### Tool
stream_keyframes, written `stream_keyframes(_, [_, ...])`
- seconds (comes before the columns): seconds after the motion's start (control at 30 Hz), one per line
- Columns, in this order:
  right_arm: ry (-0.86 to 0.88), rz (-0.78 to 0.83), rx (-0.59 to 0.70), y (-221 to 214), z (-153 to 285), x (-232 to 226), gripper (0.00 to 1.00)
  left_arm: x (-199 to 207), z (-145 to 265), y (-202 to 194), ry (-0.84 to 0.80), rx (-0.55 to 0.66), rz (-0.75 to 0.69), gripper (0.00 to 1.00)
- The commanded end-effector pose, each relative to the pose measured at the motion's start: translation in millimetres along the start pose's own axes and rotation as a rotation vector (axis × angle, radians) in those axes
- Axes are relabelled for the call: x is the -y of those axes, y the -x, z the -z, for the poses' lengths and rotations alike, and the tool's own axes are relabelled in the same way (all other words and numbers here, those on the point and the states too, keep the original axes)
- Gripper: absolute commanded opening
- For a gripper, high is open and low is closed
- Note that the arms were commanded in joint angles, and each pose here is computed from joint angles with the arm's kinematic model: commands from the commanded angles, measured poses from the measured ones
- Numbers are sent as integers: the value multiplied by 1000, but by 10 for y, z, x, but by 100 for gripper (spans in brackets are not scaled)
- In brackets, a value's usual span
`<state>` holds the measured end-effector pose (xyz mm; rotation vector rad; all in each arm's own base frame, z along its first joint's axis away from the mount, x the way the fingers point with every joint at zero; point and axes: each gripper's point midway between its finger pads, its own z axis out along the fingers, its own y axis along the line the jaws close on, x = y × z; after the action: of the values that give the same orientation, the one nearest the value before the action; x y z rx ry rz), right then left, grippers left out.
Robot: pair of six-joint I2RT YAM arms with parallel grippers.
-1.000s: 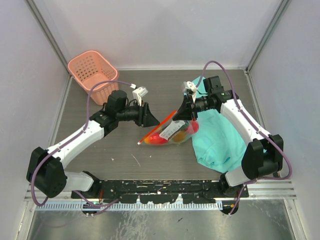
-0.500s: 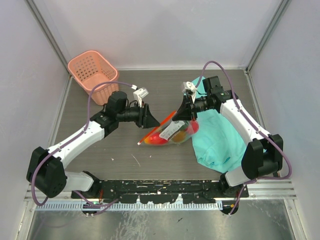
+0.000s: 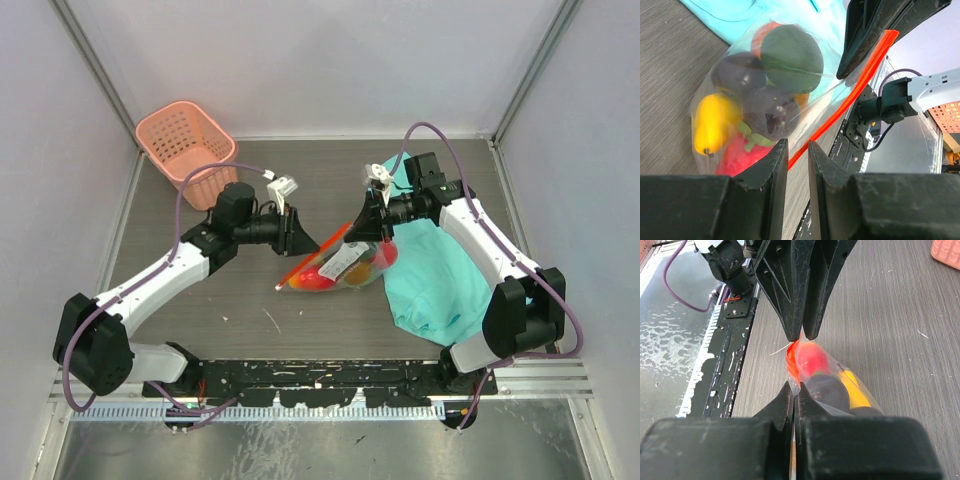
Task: Open the zip-top bag and remove the fake food
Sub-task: Open the zipper of the food storage bag at the center of the board.
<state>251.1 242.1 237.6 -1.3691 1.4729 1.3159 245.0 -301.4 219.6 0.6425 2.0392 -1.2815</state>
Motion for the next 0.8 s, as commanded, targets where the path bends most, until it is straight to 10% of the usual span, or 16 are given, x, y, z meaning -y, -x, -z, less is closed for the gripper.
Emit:
stream_keyframes(0.0, [6,63,12,171,-3,0,1,123,14,129,-37,36,-56,25])
stream_keyframes(0.47, [14,59,0,135,-52,-2,1,178,-114,39,9,1,-117,45])
stream_keyframes(0.77, [17,60,-2,135,-63,-10,1,6,-68,86,165,29,-179,28])
